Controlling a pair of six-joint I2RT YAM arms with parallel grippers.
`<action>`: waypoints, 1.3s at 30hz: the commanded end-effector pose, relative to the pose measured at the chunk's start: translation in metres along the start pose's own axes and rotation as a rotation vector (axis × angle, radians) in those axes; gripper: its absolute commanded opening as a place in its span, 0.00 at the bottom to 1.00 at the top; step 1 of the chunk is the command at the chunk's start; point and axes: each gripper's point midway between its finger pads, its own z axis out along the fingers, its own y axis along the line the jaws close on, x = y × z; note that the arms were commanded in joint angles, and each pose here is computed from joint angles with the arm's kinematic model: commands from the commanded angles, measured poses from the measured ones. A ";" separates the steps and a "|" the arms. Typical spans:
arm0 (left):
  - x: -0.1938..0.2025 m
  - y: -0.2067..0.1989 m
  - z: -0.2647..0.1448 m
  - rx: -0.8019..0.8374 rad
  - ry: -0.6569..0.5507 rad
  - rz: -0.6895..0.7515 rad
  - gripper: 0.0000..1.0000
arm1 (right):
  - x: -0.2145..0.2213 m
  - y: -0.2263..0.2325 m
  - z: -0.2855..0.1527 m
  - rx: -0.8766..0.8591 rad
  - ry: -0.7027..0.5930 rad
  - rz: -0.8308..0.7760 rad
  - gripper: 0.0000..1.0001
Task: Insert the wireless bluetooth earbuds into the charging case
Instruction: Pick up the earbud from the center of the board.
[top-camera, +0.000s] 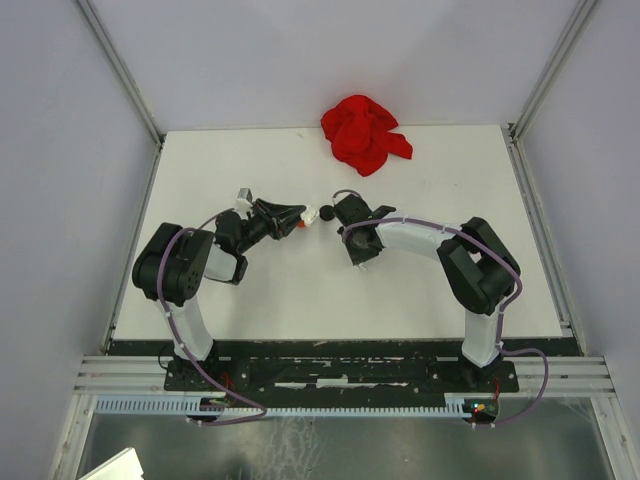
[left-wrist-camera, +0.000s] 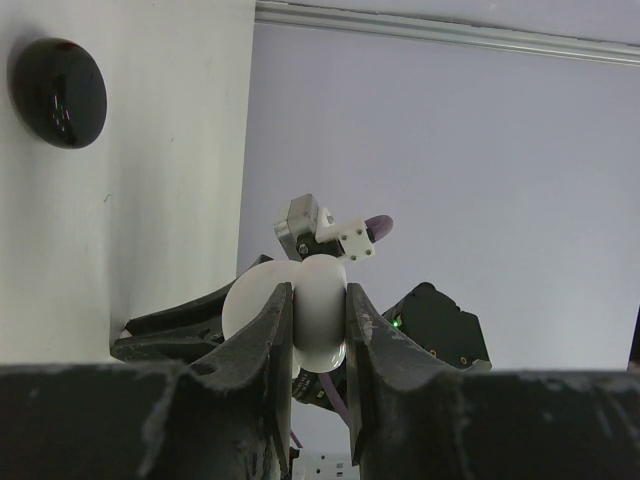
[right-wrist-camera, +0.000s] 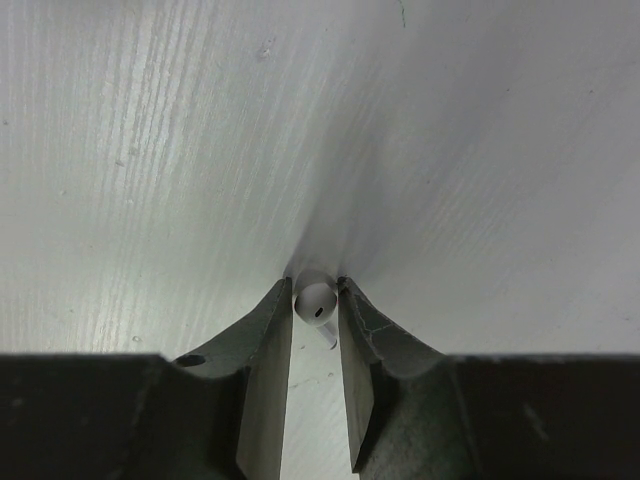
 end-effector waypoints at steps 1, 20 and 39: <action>0.002 -0.021 -0.003 0.074 0.007 0.063 0.03 | 0.031 -0.010 0.016 0.046 0.110 -0.030 0.34; 0.003 -0.022 -0.005 0.075 0.007 0.066 0.03 | 0.031 -0.008 0.012 0.028 0.109 -0.018 0.20; 0.009 -0.021 0.003 0.072 0.010 0.024 0.03 | -0.133 0.016 -0.136 -0.254 -0.694 0.097 0.05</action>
